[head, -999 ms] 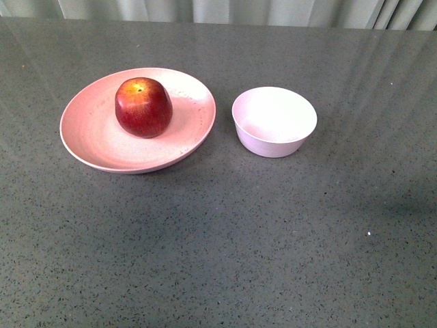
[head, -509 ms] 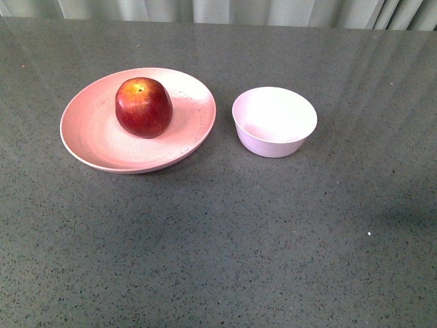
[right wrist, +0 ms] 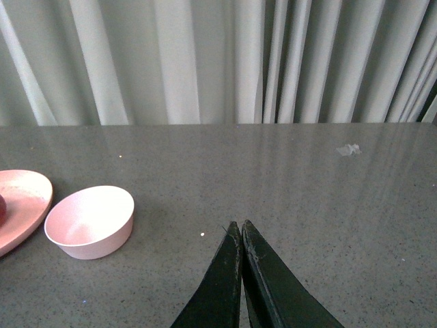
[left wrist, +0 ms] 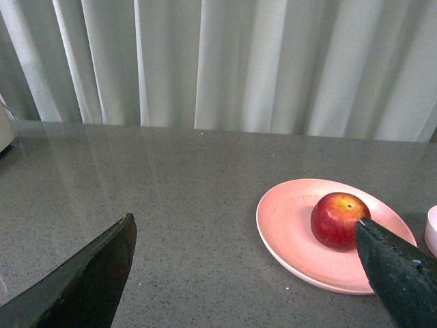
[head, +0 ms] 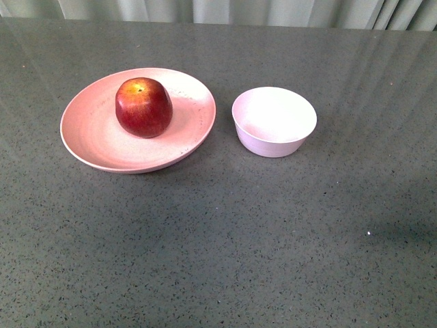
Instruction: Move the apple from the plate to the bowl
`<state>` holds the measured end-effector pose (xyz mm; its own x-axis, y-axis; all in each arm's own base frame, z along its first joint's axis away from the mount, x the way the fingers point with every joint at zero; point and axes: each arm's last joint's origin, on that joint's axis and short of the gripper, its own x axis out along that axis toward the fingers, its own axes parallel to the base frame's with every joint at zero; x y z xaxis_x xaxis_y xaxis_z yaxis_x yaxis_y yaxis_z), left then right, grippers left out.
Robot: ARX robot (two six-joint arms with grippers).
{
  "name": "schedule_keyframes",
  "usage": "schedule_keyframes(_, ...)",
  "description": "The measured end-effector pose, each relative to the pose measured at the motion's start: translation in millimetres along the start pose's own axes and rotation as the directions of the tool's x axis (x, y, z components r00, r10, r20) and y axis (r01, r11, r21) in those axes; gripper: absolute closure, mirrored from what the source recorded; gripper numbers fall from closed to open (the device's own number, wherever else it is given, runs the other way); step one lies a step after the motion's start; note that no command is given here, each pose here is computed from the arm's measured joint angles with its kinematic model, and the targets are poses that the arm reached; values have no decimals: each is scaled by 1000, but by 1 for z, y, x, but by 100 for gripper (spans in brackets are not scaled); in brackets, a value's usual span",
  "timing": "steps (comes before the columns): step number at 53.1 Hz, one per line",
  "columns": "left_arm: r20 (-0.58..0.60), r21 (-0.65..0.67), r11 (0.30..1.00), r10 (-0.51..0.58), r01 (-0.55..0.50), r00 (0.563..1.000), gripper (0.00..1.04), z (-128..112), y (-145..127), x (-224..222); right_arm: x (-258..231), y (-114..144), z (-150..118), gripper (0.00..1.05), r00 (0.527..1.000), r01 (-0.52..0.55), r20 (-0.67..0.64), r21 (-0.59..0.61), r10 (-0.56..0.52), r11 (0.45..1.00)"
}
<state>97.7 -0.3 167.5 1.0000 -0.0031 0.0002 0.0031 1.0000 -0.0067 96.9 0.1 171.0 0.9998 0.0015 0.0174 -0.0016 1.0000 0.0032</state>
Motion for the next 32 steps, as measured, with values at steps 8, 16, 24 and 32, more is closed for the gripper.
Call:
schedule_keyframes(8, 0, 0, 1000, 0, 0, 1000, 9, 0, 0, 0, 0, 0, 0, 103, 1000, 0, 0, 0, 0, 1000)
schedule_keyframes(16, 0, 0, 1000, 0, 0, 1000, 9, 0, 0, 0, 0, 0, 0, 101, 1000, 0, 1, -1, 0, 1000)
schedule_keyframes(24, 0, 0, 1000, 0, 0, 1000, 9, 0, 0, 0, 0, 0, 0, 67, 1000, 0, 1, -1, 0, 1000)
schedule_keyframes(32, -375, -42, 999, -29, 14, 927, 9, 11, -3, 21, 0, 0, 0, 34, 1000, 0, 2, -1, 0, 1000)
